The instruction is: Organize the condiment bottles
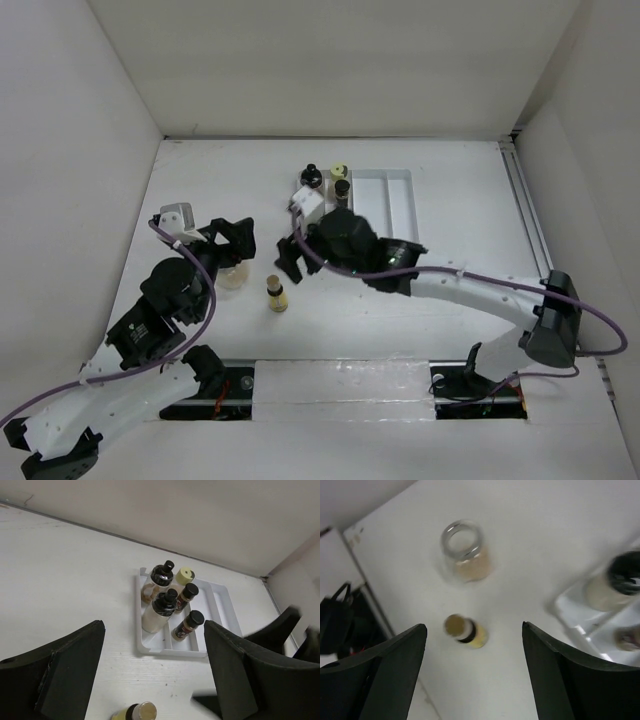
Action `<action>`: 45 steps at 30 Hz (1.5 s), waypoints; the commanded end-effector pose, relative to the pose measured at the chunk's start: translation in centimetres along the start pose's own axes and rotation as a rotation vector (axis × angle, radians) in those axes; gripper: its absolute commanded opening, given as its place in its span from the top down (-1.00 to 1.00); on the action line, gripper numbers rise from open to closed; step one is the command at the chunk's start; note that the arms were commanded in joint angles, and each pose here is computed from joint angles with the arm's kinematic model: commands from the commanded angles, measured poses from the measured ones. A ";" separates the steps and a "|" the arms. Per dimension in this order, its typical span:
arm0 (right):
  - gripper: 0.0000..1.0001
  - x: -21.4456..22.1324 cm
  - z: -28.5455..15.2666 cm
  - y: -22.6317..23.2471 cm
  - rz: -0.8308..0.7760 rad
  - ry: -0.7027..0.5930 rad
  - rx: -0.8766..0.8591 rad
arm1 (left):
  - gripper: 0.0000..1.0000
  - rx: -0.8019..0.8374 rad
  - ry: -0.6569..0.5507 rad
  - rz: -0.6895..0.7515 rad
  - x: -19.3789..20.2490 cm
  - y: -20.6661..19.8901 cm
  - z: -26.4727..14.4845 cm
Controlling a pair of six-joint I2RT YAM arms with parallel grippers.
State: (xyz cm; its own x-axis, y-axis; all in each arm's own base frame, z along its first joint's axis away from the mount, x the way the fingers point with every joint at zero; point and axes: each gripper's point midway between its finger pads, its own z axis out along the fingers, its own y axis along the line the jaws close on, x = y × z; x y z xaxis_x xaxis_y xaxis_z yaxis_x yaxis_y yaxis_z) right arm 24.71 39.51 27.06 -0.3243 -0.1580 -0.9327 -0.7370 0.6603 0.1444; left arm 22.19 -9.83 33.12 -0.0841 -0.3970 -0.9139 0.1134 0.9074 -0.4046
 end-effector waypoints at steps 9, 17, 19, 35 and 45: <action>-0.65 8.0 4.3 6.6 -0.112 0.176 -0.196 | -0.53 -0.015 -0.019 -0.012 -0.3 -0.2 0.6; -0.35 9.5 7.3 6.6 -0.095 0.184 -0.160 | -0.53 0.001 -0.011 -0.002 -0.1 -0.5 0.6; -0.18 9.4 7.7 6.7 -0.082 0.175 -0.161 | -0.53 0.001 -0.011 -0.002 -0.1 -0.5 0.6; 0.38 -4.2 0.6 -2.0 0.057 -0.138 0.040 | -0.53 0.003 -0.085 -0.079 -1.9 0.5 -0.7; 0.40 -9.2 -5.4 -19.5 0.231 -0.326 0.497 | -0.55 0.017 -0.093 -0.090 -2.1 0.4 -1.0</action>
State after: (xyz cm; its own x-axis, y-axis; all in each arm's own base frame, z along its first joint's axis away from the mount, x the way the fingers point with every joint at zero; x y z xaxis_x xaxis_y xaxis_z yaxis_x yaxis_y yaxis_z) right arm 36.56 27.08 31.77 -0.2764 0.1001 -0.9558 -0.4012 0.8917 0.2094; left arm 21.23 -8.15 34.29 -0.0191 -0.4630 -0.8861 0.1144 0.8795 -0.4620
